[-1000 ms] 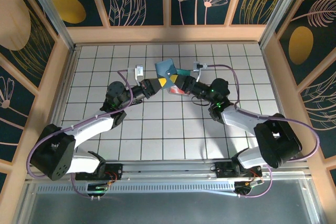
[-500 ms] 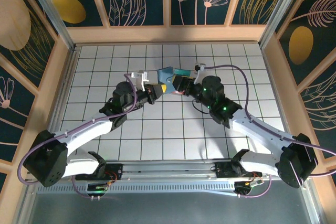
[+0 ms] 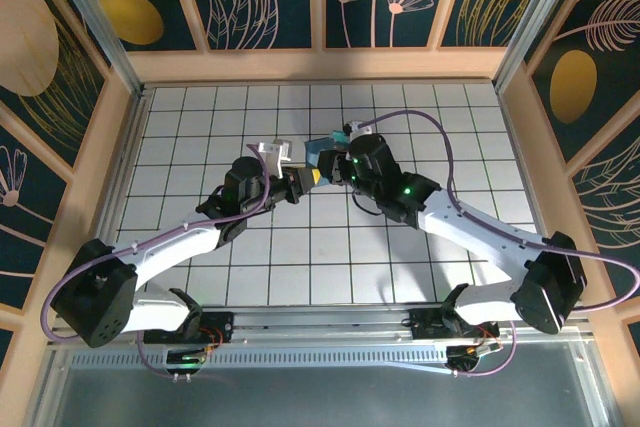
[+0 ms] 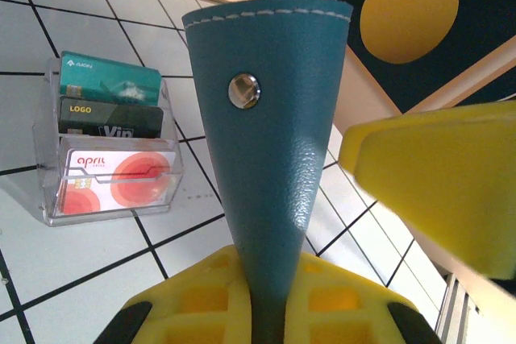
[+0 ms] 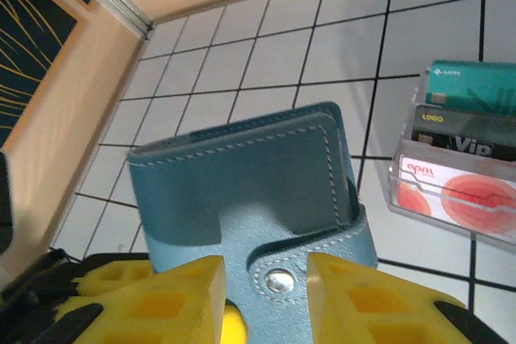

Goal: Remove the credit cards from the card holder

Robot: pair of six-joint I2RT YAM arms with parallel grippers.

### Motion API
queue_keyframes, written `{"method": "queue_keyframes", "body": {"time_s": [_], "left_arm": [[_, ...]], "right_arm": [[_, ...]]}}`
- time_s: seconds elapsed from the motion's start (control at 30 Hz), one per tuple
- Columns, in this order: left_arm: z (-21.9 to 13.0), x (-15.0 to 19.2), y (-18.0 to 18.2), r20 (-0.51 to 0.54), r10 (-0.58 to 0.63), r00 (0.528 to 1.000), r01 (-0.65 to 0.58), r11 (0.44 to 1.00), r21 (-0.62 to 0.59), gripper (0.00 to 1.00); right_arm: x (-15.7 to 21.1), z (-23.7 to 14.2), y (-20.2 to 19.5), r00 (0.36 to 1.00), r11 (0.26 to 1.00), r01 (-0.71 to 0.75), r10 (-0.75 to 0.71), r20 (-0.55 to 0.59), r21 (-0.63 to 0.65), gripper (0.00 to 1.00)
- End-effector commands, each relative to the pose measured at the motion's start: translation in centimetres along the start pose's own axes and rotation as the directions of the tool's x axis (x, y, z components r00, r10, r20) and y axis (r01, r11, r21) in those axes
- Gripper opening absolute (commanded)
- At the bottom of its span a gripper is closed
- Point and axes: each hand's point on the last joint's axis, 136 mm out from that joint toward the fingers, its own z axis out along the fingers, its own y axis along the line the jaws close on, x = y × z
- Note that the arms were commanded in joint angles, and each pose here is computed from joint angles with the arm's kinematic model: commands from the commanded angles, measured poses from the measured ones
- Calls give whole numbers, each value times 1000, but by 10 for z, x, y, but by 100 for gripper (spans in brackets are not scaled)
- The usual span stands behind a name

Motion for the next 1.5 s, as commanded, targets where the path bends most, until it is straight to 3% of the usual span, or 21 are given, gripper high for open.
{"method": "queue_keyframes", "body": {"time_s": [0.0, 0.43, 0.8, 1.03, 1.47], "left_arm": [[-2, -18, -12, 60, 33, 998, -35, 999, 24, 0], [0, -16, -15, 52, 35, 998, -37, 998, 49, 0], [-8, -22, -25, 104, 80, 991, -90, 992, 93, 0], [-18, -30, -27, 172, 76, 982, -93, 991, 95, 0], [-11, -29, -22, 155, 57, 986, -70, 994, 81, 0]], "right_arm": [[-3, -4, 2, 1000, 1000, -13, 14, -19, 23, 32], [-2, 9, 8, 998, 1000, 8, -7, -56, 19, 34], [8, 24, 1, 996, 999, 16, -11, -90, 49, 36], [7, 24, -6, 996, 998, -7, 13, -86, 64, 29], [12, 23, -7, 995, 999, -15, 20, -94, 50, 22]]}}
